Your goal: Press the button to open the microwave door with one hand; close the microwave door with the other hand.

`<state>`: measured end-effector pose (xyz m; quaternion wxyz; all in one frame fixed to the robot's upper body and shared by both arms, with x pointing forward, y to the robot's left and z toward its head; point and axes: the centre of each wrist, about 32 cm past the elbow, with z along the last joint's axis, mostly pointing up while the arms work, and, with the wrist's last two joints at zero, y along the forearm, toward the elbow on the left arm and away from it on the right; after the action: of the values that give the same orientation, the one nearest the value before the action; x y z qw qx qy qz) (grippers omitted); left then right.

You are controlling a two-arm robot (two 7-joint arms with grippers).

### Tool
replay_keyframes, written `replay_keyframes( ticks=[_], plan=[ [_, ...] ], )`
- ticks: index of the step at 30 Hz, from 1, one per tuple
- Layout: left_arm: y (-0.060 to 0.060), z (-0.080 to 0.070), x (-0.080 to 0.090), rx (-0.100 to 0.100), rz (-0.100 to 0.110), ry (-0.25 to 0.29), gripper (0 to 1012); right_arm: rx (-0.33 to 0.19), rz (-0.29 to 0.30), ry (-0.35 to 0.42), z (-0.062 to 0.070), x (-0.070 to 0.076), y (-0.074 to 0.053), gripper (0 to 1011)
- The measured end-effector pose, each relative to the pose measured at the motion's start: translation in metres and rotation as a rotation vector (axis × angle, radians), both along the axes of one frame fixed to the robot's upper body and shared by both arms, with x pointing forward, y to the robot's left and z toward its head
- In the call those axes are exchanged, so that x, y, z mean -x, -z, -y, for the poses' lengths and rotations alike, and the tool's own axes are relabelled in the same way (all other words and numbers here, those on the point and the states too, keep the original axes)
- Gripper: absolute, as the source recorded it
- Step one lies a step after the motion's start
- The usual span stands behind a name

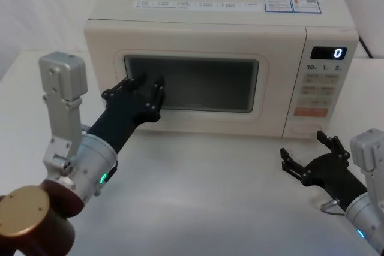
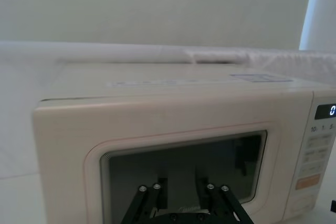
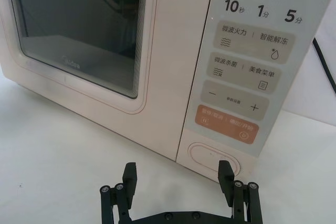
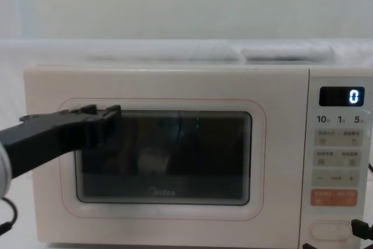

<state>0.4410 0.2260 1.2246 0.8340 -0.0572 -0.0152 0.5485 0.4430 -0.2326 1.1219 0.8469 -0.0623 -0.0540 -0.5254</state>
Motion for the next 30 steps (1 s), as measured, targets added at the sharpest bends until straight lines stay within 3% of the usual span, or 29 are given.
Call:
replay_keyframes(
  ticks=[3, 4, 11, 20, 30],
  plan=[
    [0.006, -0.003, 0.006, -0.005, 0.002, -0.016, 366, 0.000, 0.000, 0.000, 0.000, 0.000, 0.000, 1002],
    [0.007, -0.004, 0.007, -0.006, 0.002, -0.019, 466, 0.000, 0.000, 0.000, 0.000, 0.000, 0.000, 1002],
    [0.018, -0.012, 0.017, -0.015, -0.005, -0.054, 686, 0.000, 0.000, 0.000, 0.000, 0.000, 0.000, 1002],
    [0.040, -0.022, 0.030, -0.023, -0.050, -0.112, 959, 0.000, 0.000, 0.000, 0.000, 0.000, 0.000, 1002],
    [0.057, -0.027, 0.038, -0.042, -0.090, -0.149, 1001, 0.000, 0.000, 0.000, 0.000, 0.000, 0.000, 1002]
  ],
)
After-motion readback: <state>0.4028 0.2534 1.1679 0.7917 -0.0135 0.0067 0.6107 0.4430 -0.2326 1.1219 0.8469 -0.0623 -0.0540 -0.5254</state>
